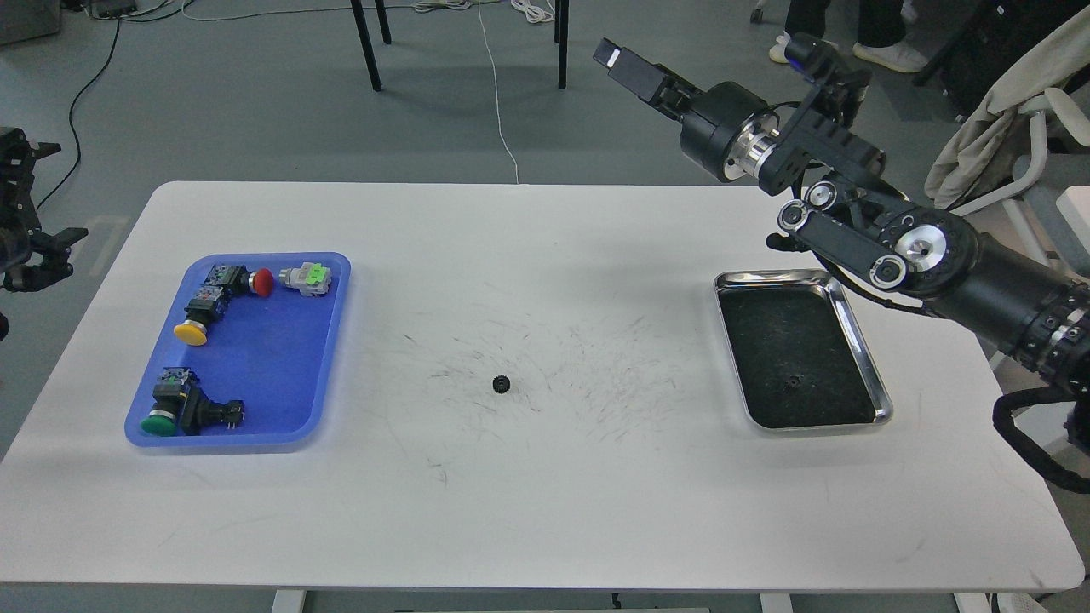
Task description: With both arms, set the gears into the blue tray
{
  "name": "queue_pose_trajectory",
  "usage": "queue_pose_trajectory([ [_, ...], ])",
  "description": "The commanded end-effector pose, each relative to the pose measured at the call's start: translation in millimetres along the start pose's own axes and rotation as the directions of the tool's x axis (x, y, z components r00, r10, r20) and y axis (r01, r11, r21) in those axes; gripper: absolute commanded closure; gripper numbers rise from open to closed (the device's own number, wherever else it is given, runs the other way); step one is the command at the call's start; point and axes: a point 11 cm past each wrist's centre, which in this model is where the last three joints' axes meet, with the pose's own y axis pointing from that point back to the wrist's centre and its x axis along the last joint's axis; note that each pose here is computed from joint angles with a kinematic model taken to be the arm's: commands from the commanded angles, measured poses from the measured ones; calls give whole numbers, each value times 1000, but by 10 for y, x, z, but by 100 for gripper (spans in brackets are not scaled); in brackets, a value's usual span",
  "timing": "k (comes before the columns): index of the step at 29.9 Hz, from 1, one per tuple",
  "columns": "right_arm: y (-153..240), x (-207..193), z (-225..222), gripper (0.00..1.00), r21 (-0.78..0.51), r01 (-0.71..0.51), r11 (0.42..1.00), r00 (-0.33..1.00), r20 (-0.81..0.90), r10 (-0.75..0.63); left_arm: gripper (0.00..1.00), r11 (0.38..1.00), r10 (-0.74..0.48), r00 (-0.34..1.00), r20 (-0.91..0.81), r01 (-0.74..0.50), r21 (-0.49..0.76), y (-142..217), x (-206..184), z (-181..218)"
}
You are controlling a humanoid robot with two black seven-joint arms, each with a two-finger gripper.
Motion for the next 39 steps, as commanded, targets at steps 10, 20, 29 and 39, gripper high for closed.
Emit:
queue_pose_trajectory([
  [10,315,818,276,8,-92,-174,980,980,83,182,1,991,-131,950,283,137,-1,-56,-541,24],
  [20,533,1121,455,8,-147,-243,959,960,103,259,1,947,-216,876,432,296,-126,-91,-1165,307],
  [29,610,1195,566,8,-178,-265,948,953,99,286,6,970,-131,915,381,197,-140,25,-965,429],
  [39,624,1210,584,8,-183,-271,945,952,97,291,7,969,-10,940,340,93,-227,188,-1133,375],
])
